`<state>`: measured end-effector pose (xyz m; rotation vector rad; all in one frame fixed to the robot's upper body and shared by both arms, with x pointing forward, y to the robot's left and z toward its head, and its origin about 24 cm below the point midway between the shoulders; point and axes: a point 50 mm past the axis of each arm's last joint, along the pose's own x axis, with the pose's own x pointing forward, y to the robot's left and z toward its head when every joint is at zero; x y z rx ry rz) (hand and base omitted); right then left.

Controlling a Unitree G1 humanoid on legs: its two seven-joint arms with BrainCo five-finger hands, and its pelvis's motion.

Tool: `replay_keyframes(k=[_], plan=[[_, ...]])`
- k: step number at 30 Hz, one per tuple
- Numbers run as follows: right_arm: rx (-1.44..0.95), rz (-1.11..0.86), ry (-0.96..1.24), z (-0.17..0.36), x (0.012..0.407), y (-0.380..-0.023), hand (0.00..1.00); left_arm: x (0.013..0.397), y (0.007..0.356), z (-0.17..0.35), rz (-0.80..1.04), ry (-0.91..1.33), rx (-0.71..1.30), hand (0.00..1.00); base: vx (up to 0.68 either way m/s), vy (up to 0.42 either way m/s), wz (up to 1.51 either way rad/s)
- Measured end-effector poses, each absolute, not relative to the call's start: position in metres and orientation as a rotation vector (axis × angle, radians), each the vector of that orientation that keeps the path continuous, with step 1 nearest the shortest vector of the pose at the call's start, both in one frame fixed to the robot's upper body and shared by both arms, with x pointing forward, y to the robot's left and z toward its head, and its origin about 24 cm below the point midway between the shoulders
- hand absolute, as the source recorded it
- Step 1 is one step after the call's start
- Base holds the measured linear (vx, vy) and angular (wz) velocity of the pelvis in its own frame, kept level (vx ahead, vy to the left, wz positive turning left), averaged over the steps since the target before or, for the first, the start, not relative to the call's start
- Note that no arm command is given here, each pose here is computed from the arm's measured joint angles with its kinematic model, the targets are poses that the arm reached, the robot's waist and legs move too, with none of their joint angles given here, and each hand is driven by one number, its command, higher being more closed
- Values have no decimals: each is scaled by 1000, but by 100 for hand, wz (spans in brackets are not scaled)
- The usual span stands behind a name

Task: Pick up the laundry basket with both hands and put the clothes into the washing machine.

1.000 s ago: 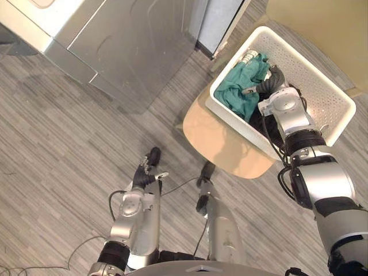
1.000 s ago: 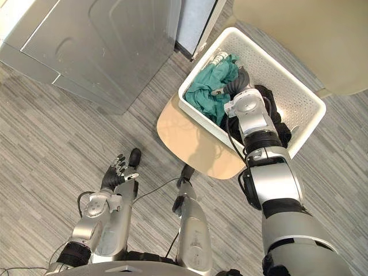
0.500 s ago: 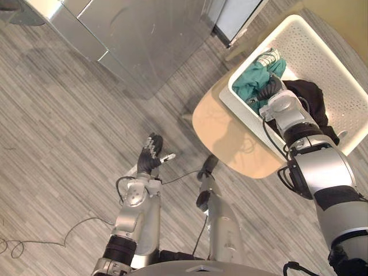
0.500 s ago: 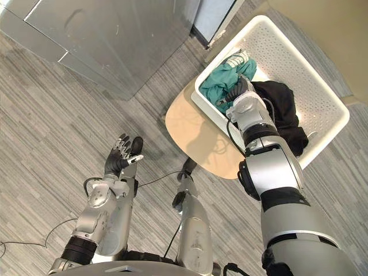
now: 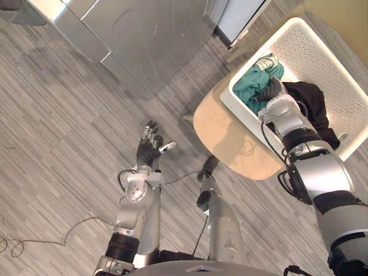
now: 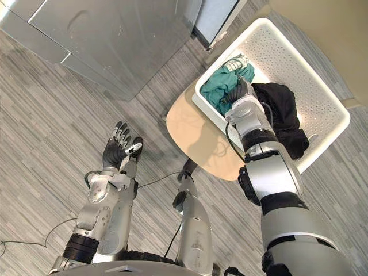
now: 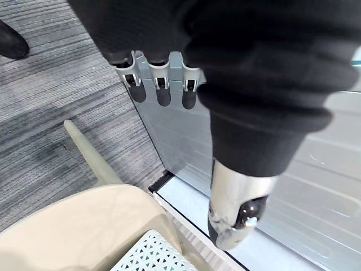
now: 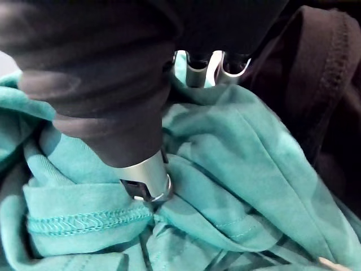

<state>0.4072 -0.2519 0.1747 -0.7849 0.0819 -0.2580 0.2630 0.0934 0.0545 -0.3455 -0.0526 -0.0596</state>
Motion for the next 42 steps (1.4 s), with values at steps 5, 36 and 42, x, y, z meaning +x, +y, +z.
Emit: replay_keyframes(k=[5,36,42], plan=[[-523,-380,-56,189,399,-262,100,267,91,62,-70,-88,-375,0,-22,-30,-3],[-19,-326,-1219,297,235,-188,100,303,59,234,-217,-897,371,0,-26,-47,-13],[20,-203,-1210,284,223,-186,100,290,27,209,-437,-909,609,0,55,-3,-12]])
